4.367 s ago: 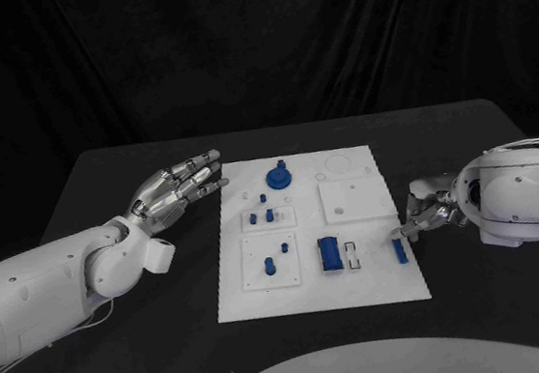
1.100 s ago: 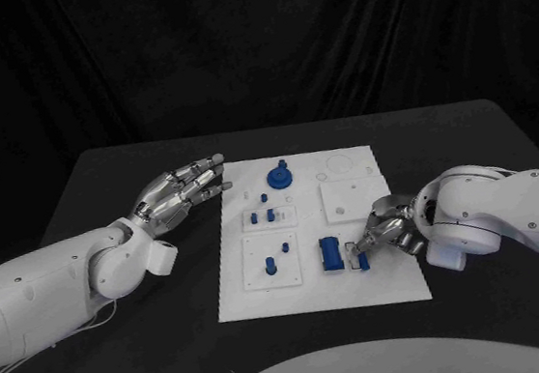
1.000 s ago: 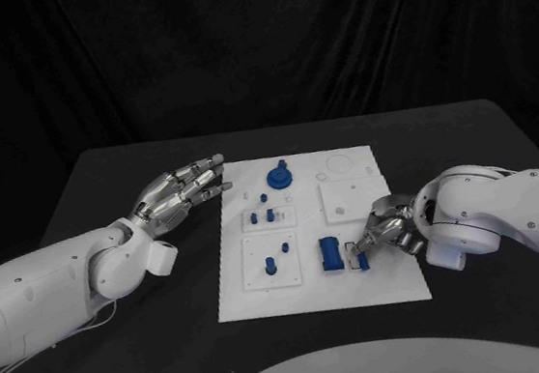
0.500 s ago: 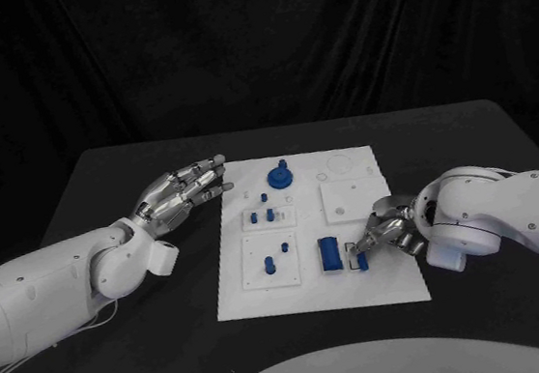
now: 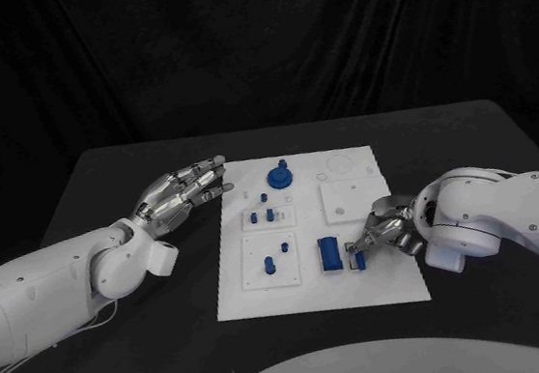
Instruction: Assemble the parts on the task board
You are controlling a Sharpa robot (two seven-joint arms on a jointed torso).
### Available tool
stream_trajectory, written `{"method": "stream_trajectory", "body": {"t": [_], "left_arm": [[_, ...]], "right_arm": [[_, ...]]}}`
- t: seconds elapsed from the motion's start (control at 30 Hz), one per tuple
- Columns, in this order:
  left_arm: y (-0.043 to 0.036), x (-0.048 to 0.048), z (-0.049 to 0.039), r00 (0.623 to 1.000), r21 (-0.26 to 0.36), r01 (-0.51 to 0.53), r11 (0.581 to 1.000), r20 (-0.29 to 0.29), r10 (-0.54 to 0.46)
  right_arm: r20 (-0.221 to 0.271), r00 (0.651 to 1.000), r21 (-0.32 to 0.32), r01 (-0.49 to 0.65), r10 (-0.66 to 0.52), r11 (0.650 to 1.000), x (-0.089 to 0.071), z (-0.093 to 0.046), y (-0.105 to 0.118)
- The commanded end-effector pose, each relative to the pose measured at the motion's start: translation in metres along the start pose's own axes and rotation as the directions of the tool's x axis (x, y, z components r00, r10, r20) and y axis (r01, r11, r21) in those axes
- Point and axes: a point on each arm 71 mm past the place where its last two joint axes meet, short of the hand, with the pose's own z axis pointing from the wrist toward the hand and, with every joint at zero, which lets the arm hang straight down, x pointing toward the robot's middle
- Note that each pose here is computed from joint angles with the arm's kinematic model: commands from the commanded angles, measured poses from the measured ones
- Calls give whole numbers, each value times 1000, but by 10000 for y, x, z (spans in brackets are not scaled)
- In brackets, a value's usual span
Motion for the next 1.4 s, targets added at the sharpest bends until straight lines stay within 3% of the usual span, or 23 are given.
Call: {"method": "stream_trajectory", "body": {"t": [0.03, 1.4], "left_arm": [[0, 17, 8, 1000, 9, 14, 1000, -9, -14], [19, 26, 15, 1000, 2, 20, 1000, -16, -20]], "right_arm": [[15, 1000, -7, -14, 14, 1000, -1, -12, 1], [8, 998, 34, 57, -57, 998, -20, 41, 31]]}}
